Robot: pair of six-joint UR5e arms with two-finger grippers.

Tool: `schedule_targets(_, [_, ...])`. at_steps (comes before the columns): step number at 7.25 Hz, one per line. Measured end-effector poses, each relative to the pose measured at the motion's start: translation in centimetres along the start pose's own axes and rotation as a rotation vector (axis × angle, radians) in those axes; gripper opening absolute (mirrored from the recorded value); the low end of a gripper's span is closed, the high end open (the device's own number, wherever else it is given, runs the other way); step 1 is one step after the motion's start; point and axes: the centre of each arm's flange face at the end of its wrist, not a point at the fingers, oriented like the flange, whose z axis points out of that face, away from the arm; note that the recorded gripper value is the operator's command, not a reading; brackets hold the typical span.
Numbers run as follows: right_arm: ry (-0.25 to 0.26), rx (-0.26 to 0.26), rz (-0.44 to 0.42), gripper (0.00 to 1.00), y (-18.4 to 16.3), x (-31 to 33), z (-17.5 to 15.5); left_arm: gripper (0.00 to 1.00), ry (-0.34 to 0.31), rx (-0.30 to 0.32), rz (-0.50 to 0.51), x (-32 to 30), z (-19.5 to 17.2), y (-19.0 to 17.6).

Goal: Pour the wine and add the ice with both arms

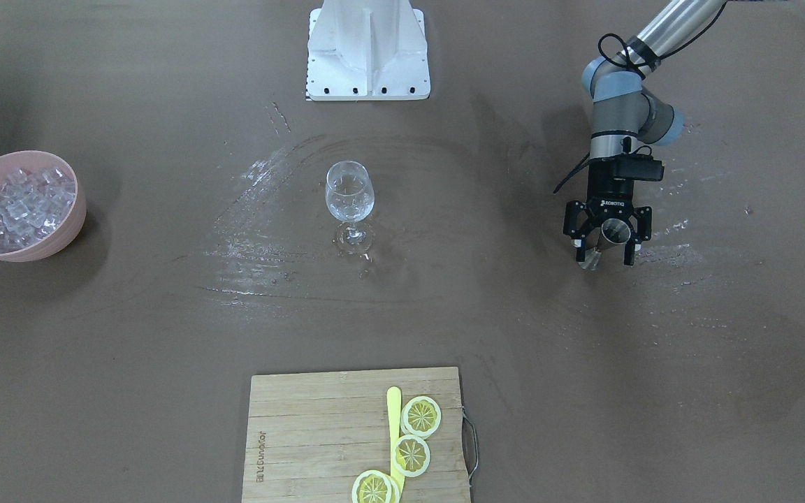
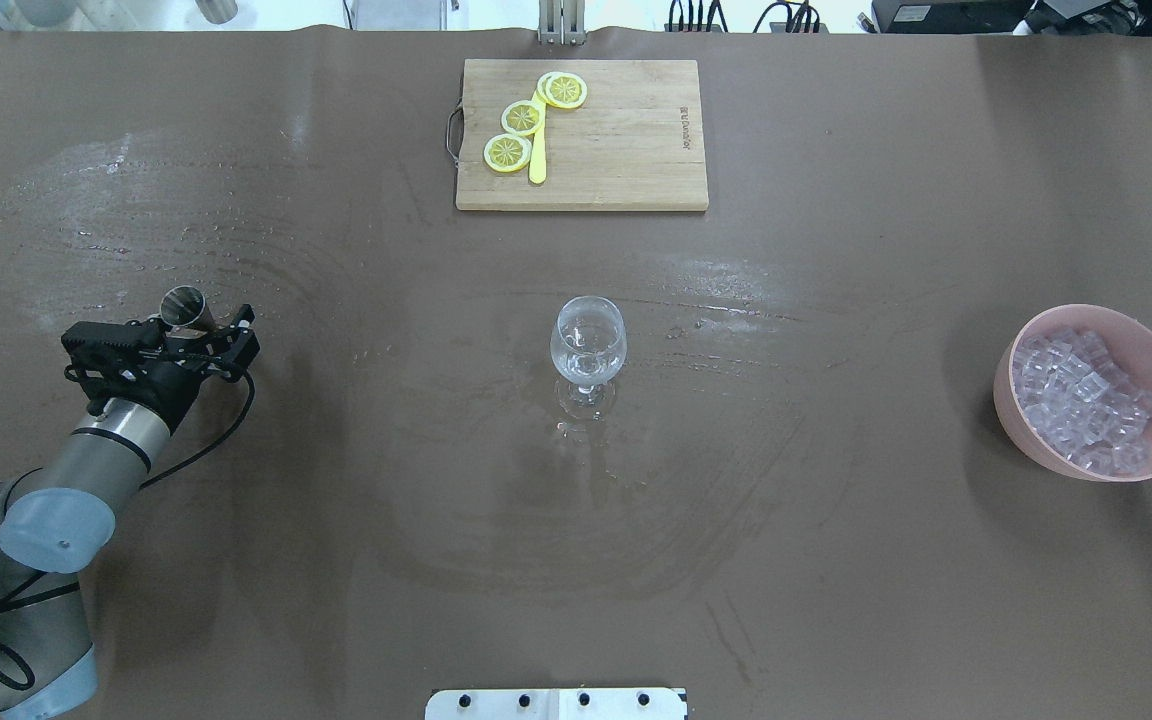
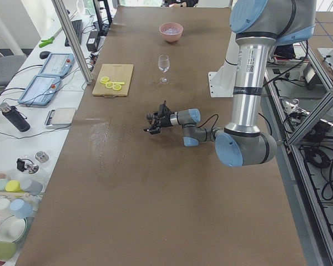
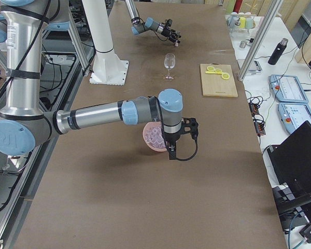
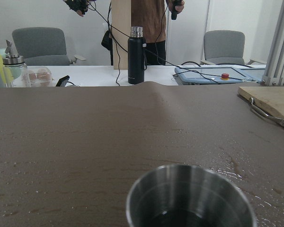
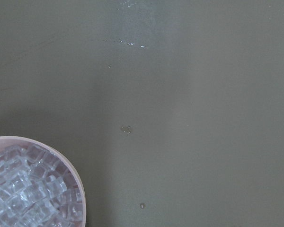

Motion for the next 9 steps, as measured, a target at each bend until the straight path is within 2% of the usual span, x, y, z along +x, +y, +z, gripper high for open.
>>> schedule_targets(2, [0.000, 0.000, 0.000, 1.00, 0.0, 0.0, 0.0, 0.13, 0.001, 0.000, 0.000, 0.0, 0.0, 0.0])
schedule_targets(3, [0.000, 0.000, 0.000, 1.00, 0.0, 0.0, 0.0, 0.00, 0.002, 0.000, 0.000, 0.1, 0.0, -0.1])
schedule_targets(6, [0.000, 0.000, 0.000, 1.00, 0.0, 0.0, 0.0, 0.00, 0.038, 0.016, -0.034, 0.4, -0.5, -0.7])
schedule_targets(9, [0.000, 0.000, 0.000, 1.00, 0.0, 0.0, 0.0, 0.00, 0.092, 0.046, -0.068, 2.5, -1.8, -3.3])
